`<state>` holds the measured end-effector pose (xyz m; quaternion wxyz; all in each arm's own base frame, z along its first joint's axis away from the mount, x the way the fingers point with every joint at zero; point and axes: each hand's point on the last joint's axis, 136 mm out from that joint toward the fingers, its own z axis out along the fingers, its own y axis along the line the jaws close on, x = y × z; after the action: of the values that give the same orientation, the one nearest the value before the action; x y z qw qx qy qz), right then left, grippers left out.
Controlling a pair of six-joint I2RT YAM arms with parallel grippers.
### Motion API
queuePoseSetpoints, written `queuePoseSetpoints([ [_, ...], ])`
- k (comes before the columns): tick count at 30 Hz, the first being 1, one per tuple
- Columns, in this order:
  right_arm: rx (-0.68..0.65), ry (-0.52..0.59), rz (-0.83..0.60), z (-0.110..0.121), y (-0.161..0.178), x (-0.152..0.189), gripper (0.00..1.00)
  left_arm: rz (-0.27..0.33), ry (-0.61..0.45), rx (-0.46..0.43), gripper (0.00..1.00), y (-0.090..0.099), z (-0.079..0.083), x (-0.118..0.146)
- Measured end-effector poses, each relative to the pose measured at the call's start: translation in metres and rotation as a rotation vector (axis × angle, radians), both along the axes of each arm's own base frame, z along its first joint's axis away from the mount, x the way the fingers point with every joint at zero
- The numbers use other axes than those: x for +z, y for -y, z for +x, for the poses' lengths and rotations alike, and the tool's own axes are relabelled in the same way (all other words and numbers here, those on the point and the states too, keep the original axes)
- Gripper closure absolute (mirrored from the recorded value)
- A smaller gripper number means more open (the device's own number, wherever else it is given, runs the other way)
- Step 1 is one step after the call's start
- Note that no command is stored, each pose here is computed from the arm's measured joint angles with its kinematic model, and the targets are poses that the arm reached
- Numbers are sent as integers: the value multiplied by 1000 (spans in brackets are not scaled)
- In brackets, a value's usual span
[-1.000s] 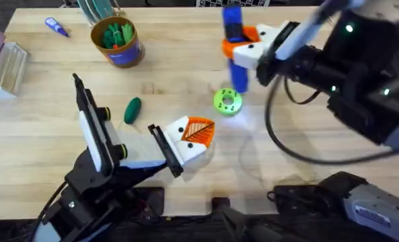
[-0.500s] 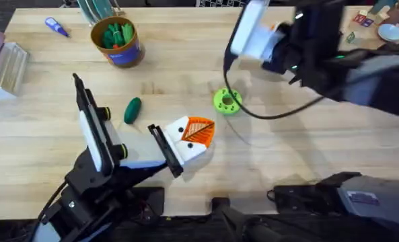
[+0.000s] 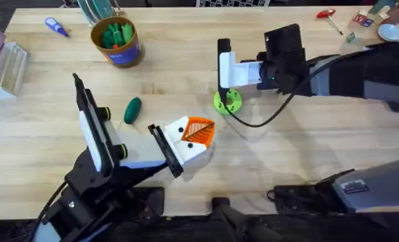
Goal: Pick up the gripper from the table and insert it into the empty holder that is missing its gripper. Then pick up a screw, insert it into the mounting hole, and use the screwdriver to tighten it. Finally, clean up the table by picking up the vegetable and placing it into the bucket.
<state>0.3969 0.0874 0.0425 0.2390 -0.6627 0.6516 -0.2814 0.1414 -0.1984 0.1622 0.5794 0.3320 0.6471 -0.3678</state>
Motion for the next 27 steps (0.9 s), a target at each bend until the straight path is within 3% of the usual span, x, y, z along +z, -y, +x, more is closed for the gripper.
queuePoseSetpoints([
  [5, -2, -24, -7, -1, 0, 1, 767, 0, 0, 0, 989, 0, 0, 0],
  [9, -7, -49, -16, -5, 2, 2, 554, 0, 0, 0, 989, 0, 0, 0],
  [13, -6, -67, -20, -8, 3, 2, 445, 0, 0, 0, 989, 0, 0, 0],
  [17, -21, -40, 6, -3, 0, 11, 73, 0, 0, 0, 989, 0, 0, 0],
  [27, -106, -43, 97, -11, -10, 14, 34, 0, 0, 0, 989, 0, 0, 0],
])
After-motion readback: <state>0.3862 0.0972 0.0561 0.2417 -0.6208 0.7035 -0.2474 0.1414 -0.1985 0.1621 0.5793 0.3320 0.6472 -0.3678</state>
